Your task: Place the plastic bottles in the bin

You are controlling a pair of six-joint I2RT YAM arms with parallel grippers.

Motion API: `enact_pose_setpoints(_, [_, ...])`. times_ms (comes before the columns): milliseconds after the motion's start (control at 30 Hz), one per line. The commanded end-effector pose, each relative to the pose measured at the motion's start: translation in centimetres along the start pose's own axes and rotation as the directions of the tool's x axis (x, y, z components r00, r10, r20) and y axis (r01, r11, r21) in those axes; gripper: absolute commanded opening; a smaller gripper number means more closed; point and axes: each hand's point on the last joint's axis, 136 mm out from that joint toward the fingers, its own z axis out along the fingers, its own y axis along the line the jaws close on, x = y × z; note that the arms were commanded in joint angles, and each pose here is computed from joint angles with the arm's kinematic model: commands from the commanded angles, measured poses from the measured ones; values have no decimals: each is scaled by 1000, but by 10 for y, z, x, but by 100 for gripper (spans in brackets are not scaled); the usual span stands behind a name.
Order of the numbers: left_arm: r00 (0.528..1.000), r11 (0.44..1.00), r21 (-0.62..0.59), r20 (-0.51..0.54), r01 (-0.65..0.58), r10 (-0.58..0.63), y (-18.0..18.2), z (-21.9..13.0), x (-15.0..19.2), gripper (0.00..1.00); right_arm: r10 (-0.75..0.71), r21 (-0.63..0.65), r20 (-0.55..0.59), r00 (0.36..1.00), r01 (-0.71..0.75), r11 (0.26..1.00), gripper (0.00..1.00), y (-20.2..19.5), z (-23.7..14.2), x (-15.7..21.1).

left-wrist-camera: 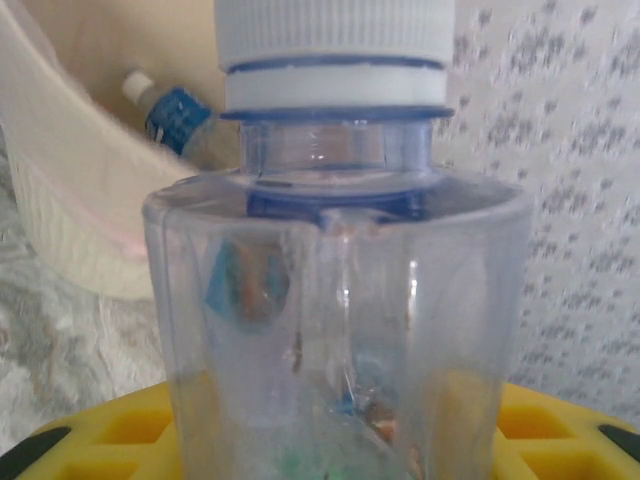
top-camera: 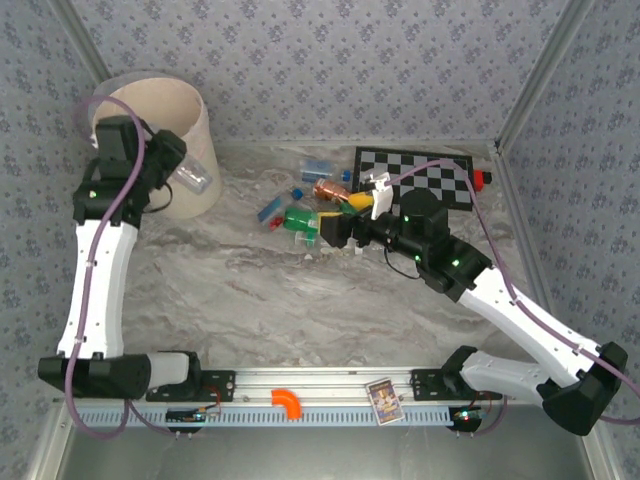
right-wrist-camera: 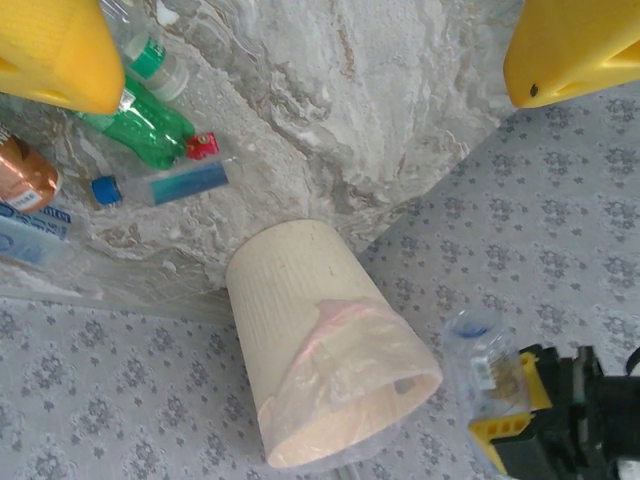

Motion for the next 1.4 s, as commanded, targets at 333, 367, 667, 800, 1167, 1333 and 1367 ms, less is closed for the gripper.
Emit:
enact_pose_setpoints(333, [960,981,68,204,180,-190,-8,35,-105,49,-34,-13,13,999,35,999,99,19,4,-17])
enact_pose_setpoints(367, [955,977,74,208,198,-209,-7,41,-109,49,-38,-9,13,999,39,999,99,19,3,-18])
enact_pose_setpoints(667, [929,948,45,188,316,-319,3,100,-126,48,-47,10,-8,999,47,999,99,18,7,-15])
enact_pose_setpoints(800, [928,939,20,149,342,-341,4,126,-124,48,-51,21,-15,999,52,998,99,17,8,-13])
enact_pose_setpoints(1167, [926,930,-5,100,367,-364,2,135,-121,91,-58,34,-21,998,59,998,100,15,6,-11])
enact_pose_setpoints(1333, [925,932,29,113,362,-363,-8,118,-128,100,-56,23,-17,998,56,998,99,18,8,-12])
enact_pose_setpoints(1367, [925,932,34,118,360,-361,-9,114,-129,100,-56,21,-18,998,56,998,100,18,8,-12])
